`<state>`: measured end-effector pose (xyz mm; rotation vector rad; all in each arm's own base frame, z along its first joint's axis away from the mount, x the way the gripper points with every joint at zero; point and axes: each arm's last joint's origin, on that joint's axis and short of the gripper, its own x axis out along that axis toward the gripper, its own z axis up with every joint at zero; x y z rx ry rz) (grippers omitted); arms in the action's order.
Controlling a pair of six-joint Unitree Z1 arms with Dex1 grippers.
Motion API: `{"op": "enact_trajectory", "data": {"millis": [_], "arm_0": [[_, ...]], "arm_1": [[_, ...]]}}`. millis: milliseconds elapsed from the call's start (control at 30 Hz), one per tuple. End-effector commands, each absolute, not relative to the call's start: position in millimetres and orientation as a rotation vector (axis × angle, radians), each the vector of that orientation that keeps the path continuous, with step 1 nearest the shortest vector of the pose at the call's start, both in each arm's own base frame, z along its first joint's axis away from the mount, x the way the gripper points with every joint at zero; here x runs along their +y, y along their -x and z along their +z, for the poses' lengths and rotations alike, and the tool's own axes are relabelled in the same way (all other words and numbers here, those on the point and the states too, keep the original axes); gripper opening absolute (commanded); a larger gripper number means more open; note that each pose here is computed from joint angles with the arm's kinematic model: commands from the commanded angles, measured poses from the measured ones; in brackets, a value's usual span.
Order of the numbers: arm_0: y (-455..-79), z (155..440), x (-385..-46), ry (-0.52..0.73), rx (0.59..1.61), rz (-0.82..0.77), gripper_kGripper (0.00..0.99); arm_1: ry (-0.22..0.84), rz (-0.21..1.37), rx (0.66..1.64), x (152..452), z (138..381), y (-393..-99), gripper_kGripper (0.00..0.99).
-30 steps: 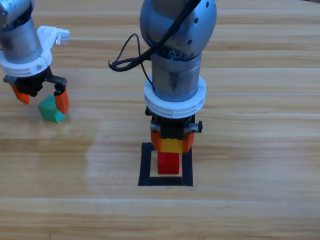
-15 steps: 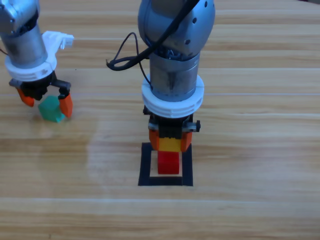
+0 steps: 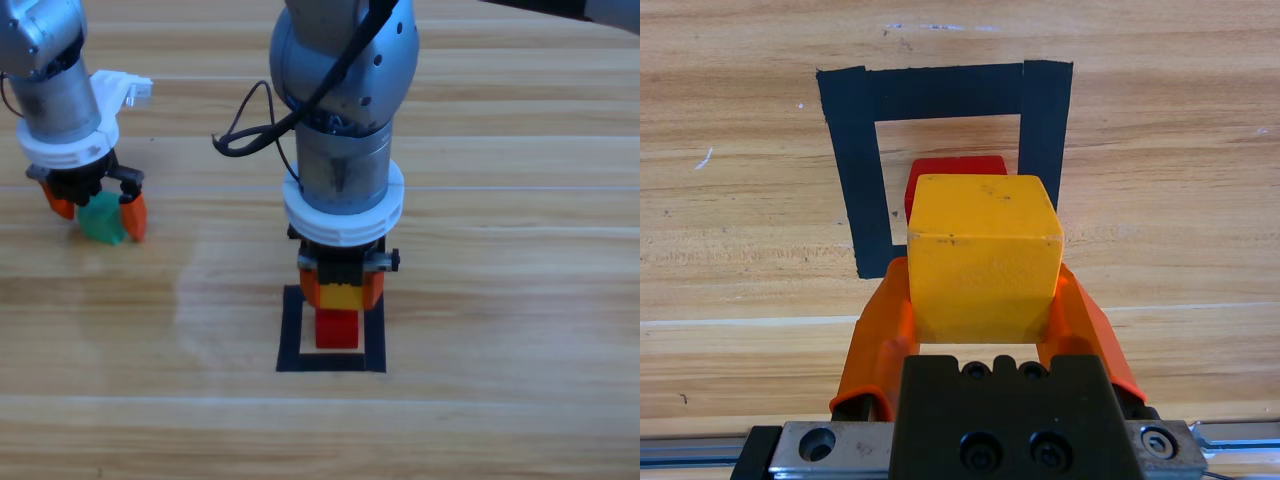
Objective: Stack the blocks in the rectangular block: red at the bottom, yellow in the middle, green on top
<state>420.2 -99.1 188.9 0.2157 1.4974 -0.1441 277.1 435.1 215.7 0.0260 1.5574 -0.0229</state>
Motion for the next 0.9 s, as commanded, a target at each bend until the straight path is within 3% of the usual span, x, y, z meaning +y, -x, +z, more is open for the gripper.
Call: {"op": "enact_trajectory", "data": {"millis": [33,100,267,600,633,667,700,733,900], "arm_0": [[-426,160,-105,-0.241,1.541,-0.155,0.807],[-428,159,-106,-0.241,1.541,-0.16,0.675],[-428,165,-105,-0.24,1.528,-0.154,0.16],[-426,161,-114,-0.245,1.537,-0.143,0.063],[-426,161,-114,-0.243,1.537,-0.144,0.063],[-426,160,-114,-0.241,1.539,-0.147,0.063],[-427,160,-114,-0.241,1.537,-0.147,0.063],[-427,160,-115,-0.242,1.536,-0.151,0.063],[-429,159,-116,-0.239,1.537,-0.154,0.063]], "arm_1": [[0.06,-0.025,1.584,452,186,-260,0.0],[0.06,-0.023,1.584,452,187,-260,0.0],[0.064,-0.023,1.585,453,185,-259,0.0],[0.074,-0.032,1.59,458,170,-262,0.0],[0.073,-0.036,1.591,457,169,-262,0.43],[0.072,-0.035,1.59,457,170,-262,0.762],[0.069,-0.032,1.588,458,171,-262,0.92],[0.066,-0.029,1.585,458,172,-262,0.988],[0.054,-0.015,1.556,456,187,-262,0.99]]}}
